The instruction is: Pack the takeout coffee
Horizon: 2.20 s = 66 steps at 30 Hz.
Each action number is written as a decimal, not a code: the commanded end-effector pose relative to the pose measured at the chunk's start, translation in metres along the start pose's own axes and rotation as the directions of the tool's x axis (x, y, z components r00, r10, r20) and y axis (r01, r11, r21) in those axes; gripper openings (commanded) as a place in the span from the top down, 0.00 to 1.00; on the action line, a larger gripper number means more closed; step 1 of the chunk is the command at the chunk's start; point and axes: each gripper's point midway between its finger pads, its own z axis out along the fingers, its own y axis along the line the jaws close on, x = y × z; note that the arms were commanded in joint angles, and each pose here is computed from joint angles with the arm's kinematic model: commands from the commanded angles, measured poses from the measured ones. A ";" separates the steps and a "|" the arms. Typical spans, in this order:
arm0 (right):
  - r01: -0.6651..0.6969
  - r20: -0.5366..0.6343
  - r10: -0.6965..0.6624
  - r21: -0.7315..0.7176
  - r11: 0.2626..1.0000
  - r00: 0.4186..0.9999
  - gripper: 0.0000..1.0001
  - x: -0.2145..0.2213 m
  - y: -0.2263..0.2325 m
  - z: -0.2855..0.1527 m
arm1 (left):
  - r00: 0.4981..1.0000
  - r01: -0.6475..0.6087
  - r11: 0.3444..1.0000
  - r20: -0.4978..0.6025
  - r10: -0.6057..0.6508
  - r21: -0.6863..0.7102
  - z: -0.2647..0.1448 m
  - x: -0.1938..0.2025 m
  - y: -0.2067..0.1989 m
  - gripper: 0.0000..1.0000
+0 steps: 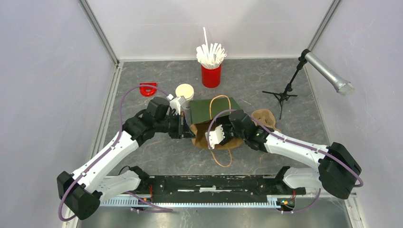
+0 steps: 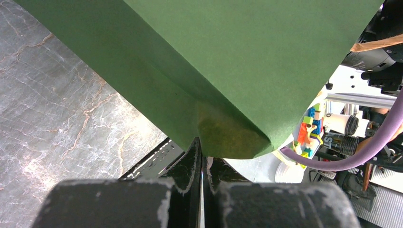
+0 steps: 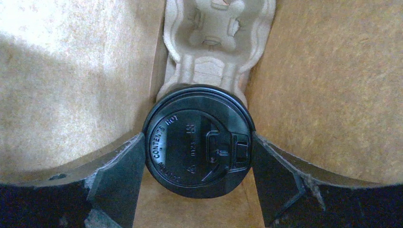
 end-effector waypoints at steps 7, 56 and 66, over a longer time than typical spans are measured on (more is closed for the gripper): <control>-0.028 -0.057 0.024 -0.069 0.997 0.998 0.38 0.018 0.026 0.007 | 1.000 -0.002 0.998 0.000 0.002 0.069 -0.004 -0.005 -0.018 0.97; -0.071 -0.041 0.067 -0.118 0.990 0.997 0.13 0.004 -0.003 -0.033 | 1.000 -0.001 0.998 0.003 0.001 0.070 -0.004 -0.015 -0.025 0.97; -0.122 -0.043 0.117 -0.127 0.984 0.992 0.13 -0.002 -0.002 -0.044 | 1.000 0.012 0.998 -0.013 -0.011 0.055 -0.005 -0.017 -0.026 0.97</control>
